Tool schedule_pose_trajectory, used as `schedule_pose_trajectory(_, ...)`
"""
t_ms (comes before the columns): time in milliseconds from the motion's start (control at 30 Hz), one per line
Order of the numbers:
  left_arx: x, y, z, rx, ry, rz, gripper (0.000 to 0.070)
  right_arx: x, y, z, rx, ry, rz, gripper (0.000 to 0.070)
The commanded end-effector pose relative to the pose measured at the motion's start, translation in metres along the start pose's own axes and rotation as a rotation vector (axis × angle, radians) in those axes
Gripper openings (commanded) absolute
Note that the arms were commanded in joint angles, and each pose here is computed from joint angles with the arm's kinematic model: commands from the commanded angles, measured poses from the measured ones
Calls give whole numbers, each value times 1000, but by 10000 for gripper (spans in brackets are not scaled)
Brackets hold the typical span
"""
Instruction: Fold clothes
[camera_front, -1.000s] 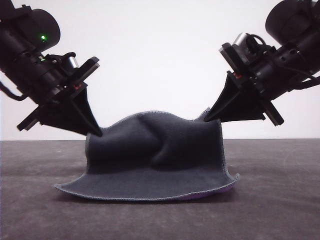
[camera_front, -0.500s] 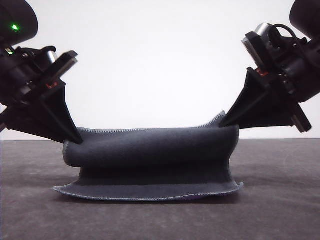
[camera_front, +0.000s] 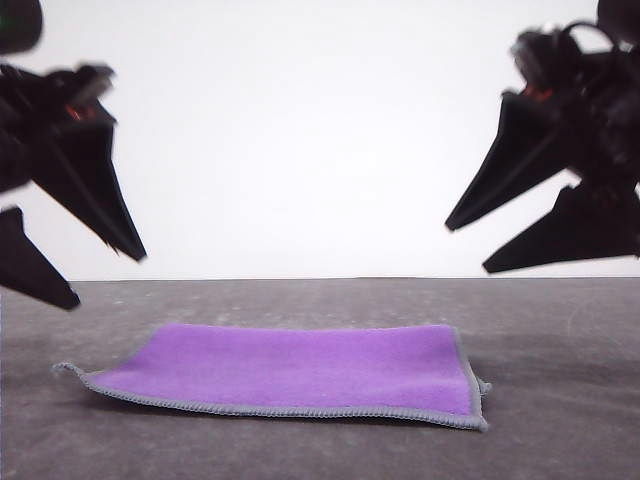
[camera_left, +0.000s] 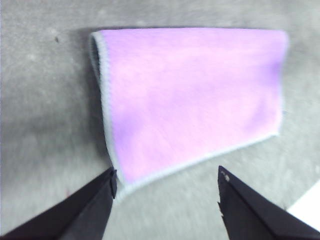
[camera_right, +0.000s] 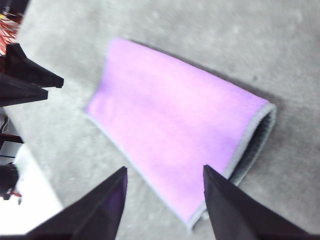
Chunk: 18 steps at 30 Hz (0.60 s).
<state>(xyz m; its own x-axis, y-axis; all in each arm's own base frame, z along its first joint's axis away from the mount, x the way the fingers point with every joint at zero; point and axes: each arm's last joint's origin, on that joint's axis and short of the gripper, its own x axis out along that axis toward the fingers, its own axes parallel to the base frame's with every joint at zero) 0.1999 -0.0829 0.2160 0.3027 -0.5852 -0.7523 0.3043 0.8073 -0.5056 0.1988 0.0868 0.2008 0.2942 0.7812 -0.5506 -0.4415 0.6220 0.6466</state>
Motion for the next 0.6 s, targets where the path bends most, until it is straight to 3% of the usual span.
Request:
schedule_pose_trajectory(0,-6,-3,-2,10,-12,19,397,-2,3,-1,-10,6,-7,308)
schedule_pose_trajectory(333,-57,-24,-22,91,-232,131,394,-21,13,-11,30,-8,-102,307)
schedule_pose_trajectory(567,-67,-18,-54,50,-368,141,394,-22,11,-12,39,-19,-151,307)
